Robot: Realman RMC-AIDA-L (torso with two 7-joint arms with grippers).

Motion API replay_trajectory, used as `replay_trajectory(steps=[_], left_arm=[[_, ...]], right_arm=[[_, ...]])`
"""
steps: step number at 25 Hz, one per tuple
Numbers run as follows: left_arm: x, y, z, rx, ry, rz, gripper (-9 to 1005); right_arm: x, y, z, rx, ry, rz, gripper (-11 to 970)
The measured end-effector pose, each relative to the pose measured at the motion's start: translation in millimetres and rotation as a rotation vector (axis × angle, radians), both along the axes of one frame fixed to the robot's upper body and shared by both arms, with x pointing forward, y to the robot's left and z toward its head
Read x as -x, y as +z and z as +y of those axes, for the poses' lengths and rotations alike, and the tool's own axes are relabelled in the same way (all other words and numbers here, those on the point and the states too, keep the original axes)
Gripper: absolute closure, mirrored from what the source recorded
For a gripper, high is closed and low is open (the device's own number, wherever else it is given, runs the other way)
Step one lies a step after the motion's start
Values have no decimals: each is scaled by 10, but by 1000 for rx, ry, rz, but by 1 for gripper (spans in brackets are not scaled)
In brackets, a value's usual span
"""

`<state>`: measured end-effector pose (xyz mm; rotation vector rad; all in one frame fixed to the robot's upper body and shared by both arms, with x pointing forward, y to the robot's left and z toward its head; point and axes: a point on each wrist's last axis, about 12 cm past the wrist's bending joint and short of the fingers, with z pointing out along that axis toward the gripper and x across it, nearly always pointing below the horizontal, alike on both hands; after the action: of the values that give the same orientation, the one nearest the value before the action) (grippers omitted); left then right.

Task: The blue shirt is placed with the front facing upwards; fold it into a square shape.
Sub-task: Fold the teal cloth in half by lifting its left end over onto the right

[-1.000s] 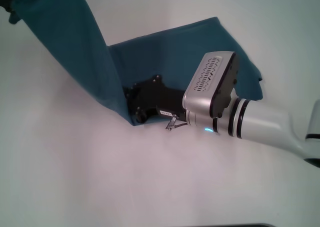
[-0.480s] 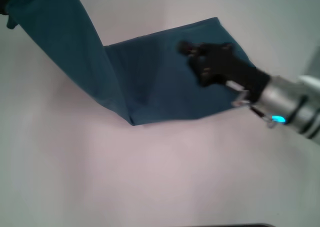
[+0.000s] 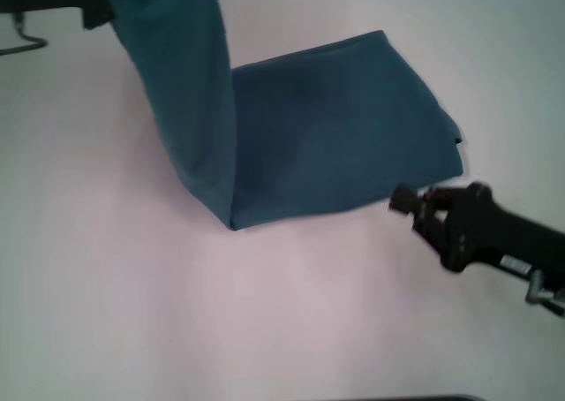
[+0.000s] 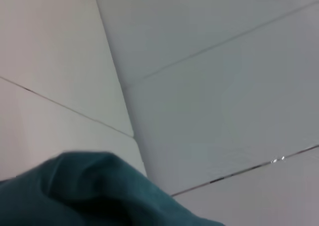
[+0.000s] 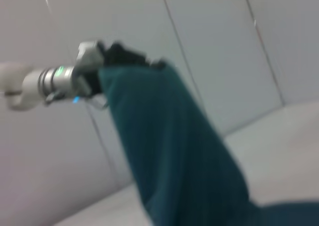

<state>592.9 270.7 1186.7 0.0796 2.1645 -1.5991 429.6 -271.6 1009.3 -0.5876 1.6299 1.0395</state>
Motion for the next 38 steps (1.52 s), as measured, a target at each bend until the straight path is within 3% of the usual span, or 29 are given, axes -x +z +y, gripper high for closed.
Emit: replay_trajectory(steps=[8, 17, 38], left_arm=[[-82, -57, -529, -48, -97, 5, 943], [-157, -236, -1003, -109, -71, 13, 932], [-274, -323, -1586, -205, -138, -19, 908]], right_arm=[[26, -94, 114, 76, 136, 78, 948], [44, -152, 152, 122, 187, 120, 949], [-31, -178, 163, 159, 182, 143, 949]])
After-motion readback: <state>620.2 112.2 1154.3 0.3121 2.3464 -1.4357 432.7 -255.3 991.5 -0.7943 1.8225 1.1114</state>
